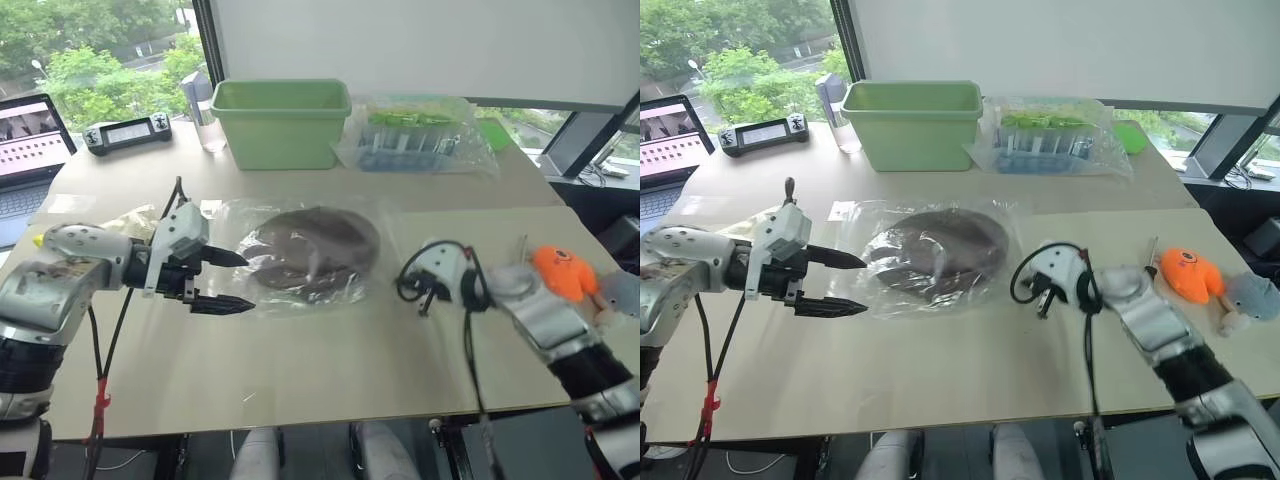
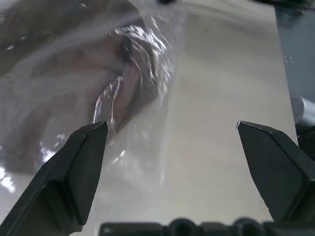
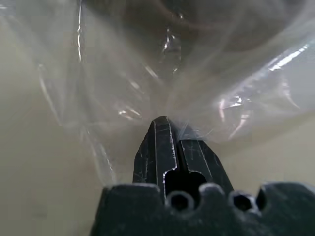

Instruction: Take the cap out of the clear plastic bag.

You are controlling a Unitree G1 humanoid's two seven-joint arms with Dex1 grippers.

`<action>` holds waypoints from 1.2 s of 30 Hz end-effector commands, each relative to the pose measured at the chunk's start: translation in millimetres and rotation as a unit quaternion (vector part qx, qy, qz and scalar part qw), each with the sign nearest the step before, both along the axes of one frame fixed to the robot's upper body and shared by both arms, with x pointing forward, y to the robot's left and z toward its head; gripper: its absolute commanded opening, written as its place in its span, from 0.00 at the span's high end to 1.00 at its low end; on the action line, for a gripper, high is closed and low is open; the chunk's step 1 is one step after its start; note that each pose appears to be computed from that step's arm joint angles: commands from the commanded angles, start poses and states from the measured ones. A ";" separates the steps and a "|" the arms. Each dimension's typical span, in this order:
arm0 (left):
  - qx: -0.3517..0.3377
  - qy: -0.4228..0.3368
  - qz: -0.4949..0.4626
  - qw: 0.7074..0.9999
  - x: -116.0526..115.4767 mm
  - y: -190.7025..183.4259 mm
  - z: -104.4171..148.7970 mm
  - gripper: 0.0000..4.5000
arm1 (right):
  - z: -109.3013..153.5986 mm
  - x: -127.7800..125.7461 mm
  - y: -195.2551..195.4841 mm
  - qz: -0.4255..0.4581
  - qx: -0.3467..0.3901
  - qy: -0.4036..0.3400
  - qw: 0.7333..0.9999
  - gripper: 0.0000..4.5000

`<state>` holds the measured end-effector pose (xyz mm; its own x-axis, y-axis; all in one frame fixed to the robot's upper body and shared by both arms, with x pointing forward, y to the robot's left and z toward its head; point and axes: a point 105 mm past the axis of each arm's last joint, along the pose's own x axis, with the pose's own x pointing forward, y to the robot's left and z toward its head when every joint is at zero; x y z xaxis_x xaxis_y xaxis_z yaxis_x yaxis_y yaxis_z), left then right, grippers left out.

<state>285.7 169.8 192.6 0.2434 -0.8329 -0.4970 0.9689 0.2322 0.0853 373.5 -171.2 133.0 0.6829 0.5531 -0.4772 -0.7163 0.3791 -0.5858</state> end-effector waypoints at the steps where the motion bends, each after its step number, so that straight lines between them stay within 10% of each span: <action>1: 0.000 -0.013 -0.018 1.000 4.2 -6.3 6.6 0.00 | 38.8 42.0 -6.5 0.015 -0.095 -0.162 0.982 0.99; 9: -0.007 -0.009 -0.044 0.999 7.2 -20.1 5.2 0.00 | 74.4 76.8 20.3 0.005 -0.093 -0.344 0.934 0.99; 23: -0.009 0.000 -0.072 0.997 3.2 -41.7 10.9 0.00 | 76.3 38.2 -117.4 -0.227 -0.126 -0.497 0.828 0.02; 30: -0.031 -0.030 -0.043 0.998 17.8 -52.2 26.7 0.00 | 16.3 -7.4 -103.7 -0.322 0.233 -0.247 0.884 0.01; 36: -0.060 -0.075 0.014 0.995 30.6 -59.3 59.2 0.00 | 12.1 -47.7 8.4 -0.247 0.563 0.110 0.781 0.01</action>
